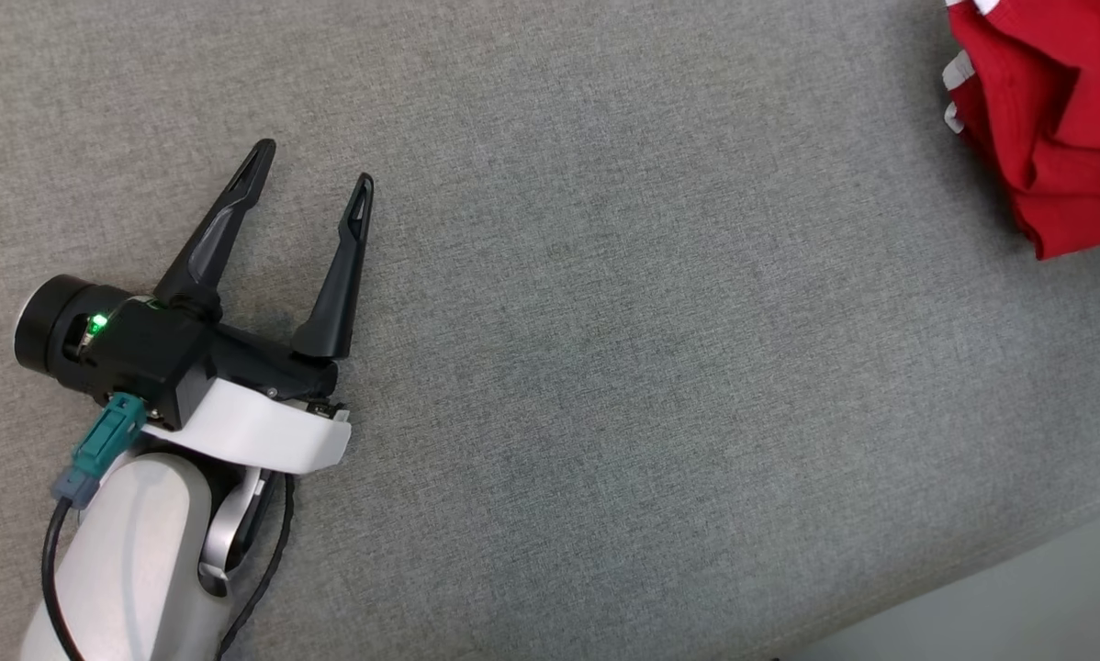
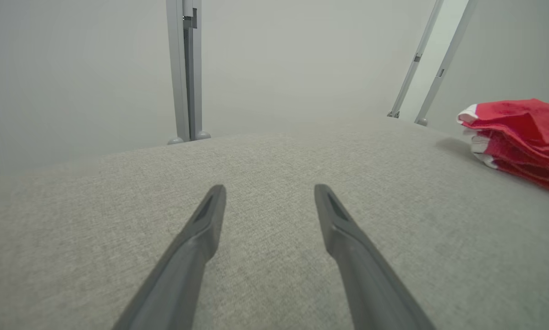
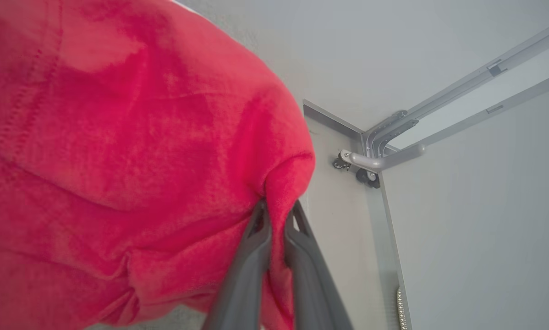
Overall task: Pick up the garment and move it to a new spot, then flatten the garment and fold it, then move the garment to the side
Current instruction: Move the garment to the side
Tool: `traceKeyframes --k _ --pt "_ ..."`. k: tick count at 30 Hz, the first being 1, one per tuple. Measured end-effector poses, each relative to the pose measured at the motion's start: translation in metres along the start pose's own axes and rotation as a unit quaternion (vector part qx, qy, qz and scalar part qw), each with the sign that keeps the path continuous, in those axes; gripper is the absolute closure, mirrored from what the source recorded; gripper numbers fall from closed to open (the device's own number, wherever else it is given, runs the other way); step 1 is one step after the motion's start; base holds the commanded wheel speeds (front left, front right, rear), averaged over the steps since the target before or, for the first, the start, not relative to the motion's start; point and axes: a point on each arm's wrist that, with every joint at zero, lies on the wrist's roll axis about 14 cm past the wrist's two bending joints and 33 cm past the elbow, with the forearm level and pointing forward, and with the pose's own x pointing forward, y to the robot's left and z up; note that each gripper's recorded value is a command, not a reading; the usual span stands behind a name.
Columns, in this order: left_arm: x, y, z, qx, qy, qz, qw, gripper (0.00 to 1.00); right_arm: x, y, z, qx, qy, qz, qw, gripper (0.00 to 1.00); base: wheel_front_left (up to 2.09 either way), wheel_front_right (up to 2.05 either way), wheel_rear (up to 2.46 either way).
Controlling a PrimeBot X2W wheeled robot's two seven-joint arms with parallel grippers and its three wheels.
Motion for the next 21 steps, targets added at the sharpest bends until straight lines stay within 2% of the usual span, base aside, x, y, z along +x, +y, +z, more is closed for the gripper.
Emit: traceKeyframes --k 4,5,6,7,17,21 --pt "0.001 0.001 -0.004 -0.002 0.002 -0.002 1.000 0.00 0.007 0.004 -0.010 0.016 0.011 -0.009 1.000 1.00 0.00 0.00 0.00" --pt "0.002 0.001 -0.005 -0.003 0.003 -0.002 1.000 0.00 0.009 0.005 -0.011 0.021 0.011 -0.011 1.000 0.84 0.00 0.00 0.00" --pt "0.002 0.002 -0.005 -0.003 0.003 -0.002 1.000 0.00 0.010 0.005 -0.013 0.025 0.012 -0.014 1.000 0.56 0.00 0.00 0.00" --pt "0.003 0.002 -0.006 -0.003 0.003 -0.002 1.000 0.00 0.013 0.004 -0.015 0.035 0.013 -0.021 0.999 0.00 0.00 0.00 0.00" --pt "0.002 0.000 0.002 -0.001 -0.004 0.001 1.000 0.00 0.001 0.003 -0.023 0.114 0.000 -0.057 0.992 0.00 0.00 0.00 0.00" --pt "-0.004 -0.002 0.006 -0.001 -0.003 0.005 1.000 0.00 -0.006 0.002 -0.008 0.152 -0.038 -0.066 0.985 0.00 0.00 0.00 0.00"
